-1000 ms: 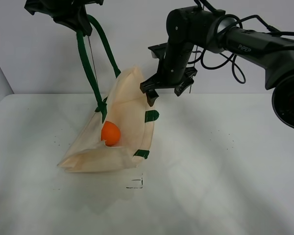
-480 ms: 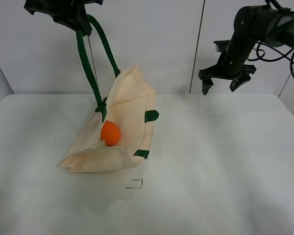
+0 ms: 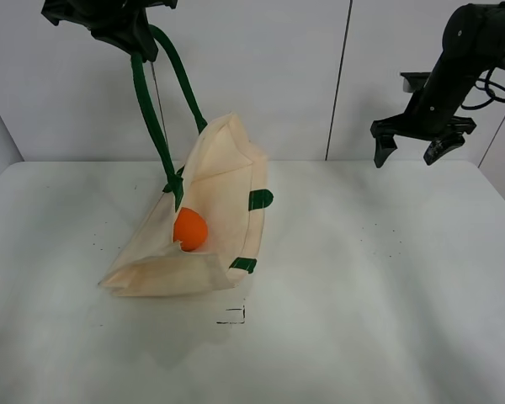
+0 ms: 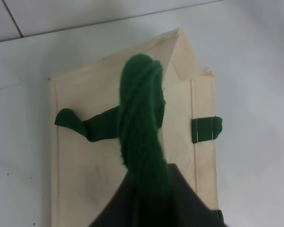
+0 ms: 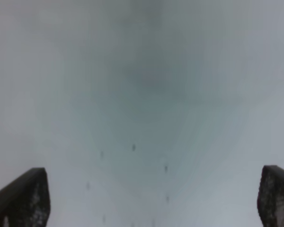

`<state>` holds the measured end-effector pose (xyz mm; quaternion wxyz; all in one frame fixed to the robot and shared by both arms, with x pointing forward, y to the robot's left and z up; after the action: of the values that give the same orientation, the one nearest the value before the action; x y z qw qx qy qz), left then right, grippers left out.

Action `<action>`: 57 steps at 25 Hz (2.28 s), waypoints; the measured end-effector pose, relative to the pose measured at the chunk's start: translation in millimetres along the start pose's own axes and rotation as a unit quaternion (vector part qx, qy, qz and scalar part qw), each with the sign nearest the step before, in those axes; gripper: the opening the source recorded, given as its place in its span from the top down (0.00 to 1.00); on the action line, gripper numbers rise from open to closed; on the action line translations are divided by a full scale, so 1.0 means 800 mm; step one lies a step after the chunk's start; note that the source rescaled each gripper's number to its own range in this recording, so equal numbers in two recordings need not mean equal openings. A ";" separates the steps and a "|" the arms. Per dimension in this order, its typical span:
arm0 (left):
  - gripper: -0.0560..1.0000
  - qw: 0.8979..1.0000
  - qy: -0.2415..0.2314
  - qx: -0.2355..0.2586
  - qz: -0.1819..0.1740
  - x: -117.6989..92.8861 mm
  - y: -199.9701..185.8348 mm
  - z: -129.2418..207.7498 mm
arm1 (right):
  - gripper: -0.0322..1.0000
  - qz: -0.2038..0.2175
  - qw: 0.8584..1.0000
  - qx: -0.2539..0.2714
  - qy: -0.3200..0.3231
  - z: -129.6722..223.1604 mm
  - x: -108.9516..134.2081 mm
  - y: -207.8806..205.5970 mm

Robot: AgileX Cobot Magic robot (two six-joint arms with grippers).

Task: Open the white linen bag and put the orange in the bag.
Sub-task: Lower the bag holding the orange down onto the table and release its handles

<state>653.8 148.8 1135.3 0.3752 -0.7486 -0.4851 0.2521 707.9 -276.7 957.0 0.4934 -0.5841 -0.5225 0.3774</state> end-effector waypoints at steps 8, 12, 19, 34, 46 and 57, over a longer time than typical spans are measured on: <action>0.95 1.000 0.000 0.000 0.000 0.000 0.000 0.000 | 0.00 0.001 1.000 0.006 -0.003 0.121 -0.025 -0.097; 0.95 1.000 0.000 0.000 0.000 0.000 0.000 0.000 | 0.00 0.000 1.000 -0.001 -0.003 0.209 -0.044 -0.135; 0.95 1.000 0.000 0.000 0.000 0.000 0.000 0.000 | 0.00 -0.011 0.998 -0.054 -0.007 0.359 -0.077 -0.150; 0.95 1.000 0.000 0.000 0.000 0.000 0.000 0.000 | 0.00 -0.076 0.918 -0.389 -0.029 0.458 -0.099 -0.195; 0.95 1.000 -0.001 0.012 0.001 0.000 0.007 0.006 | 0.00 -0.073 0.907 -0.414 -0.015 0.464 -0.102 -0.201; 0.95 0.998 -0.007 0.062 0.013 -0.001 0.071 0.019 | 0.00 -0.076 0.903 -0.422 -0.015 0.467 -0.102 -0.203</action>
<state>672.3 139.3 1080.6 0.4147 -0.7280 -0.4614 0.2918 298.3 -294.4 1023.2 0.2201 -0.6905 -0.6828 0.0922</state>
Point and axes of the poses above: a point on each arm's last joint axis where the gripper is mounted, y pointing out along that axis toward the gripper, x along the wrist's bending axis when the last joint is at zero, z = x × y, the point moved 7 cm from there along y, pointing out along that axis toward the gripper, and after that the axes turned 11 degrees about y, right-handed, at the moved point
